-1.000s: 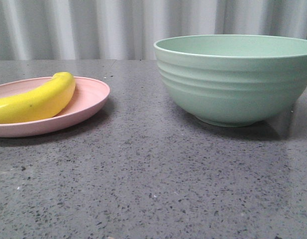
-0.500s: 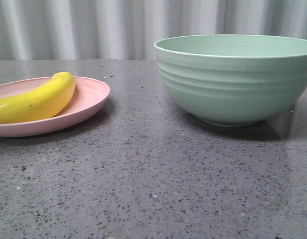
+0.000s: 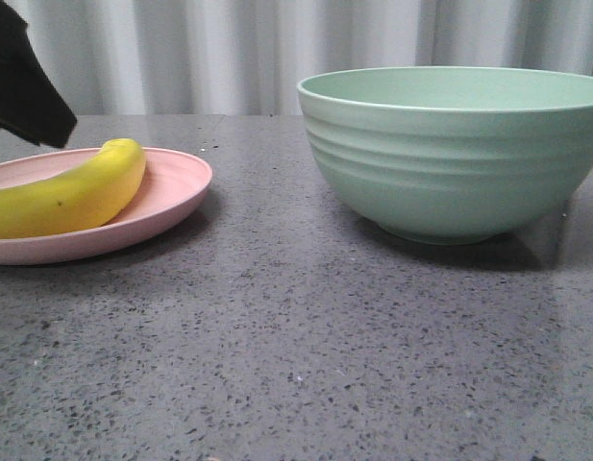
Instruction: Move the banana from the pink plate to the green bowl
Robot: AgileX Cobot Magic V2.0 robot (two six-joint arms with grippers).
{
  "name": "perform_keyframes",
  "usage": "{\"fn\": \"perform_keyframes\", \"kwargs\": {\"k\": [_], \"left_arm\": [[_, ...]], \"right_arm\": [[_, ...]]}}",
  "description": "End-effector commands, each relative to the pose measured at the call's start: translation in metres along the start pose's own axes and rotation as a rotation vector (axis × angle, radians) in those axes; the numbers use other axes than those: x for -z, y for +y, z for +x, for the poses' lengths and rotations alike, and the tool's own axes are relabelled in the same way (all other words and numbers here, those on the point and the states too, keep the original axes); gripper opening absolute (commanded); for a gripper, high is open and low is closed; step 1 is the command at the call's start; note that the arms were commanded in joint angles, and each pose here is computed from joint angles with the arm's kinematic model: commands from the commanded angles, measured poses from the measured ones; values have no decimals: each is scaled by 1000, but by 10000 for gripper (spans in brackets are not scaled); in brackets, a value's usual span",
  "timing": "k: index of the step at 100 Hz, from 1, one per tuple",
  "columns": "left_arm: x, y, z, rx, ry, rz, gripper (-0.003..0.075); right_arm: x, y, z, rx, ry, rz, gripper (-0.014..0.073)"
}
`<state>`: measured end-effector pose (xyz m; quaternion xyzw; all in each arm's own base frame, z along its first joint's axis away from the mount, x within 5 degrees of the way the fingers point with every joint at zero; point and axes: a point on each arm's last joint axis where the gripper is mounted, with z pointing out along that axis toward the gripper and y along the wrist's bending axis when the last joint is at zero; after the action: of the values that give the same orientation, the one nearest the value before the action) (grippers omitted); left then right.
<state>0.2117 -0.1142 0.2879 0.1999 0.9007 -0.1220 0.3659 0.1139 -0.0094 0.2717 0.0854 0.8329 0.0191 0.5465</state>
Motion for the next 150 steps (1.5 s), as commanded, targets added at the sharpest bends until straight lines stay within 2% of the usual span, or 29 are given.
{"fn": "perform_keyframes", "kwargs": {"k": [1, 35, 64, 74, 93, 98, 122, 134, 150], "left_arm": [[3, -4, -16, 15, -51, 19, 439], [-30, -4, -10, 32, 126, 21, 439], [-35, -4, -10, 31, 143, 19, 436], [-35, -4, -10, 31, 143, 19, 358], [-35, -4, -10, 31, 135, 19, 42], [-35, -4, -11, 31, 125, 19, -20], [-32, -4, -19, 3, 68, 19, -20], [-23, -6, -30, -29, 37, 26, -20], [-6, -25, -46, -102, -29, 77, -20]], "right_arm": [[2, 1, -18, -1, -102, -2, -64], [2, 1, -18, -1, -102, -2, -64], [2, 1, -18, -1, -102, -2, -64], [2, 1, -18, -1, -102, -2, -64], [2, 1, -18, -1, -102, -2, -64], [2, 1, -18, -1, -102, -2, -64], [4, 2, -22, 0, -101, -5, -64], [10, 5, -30, 6, -47, -15, -64], [17, 15, -52, 55, 26, -68, -56]]}}
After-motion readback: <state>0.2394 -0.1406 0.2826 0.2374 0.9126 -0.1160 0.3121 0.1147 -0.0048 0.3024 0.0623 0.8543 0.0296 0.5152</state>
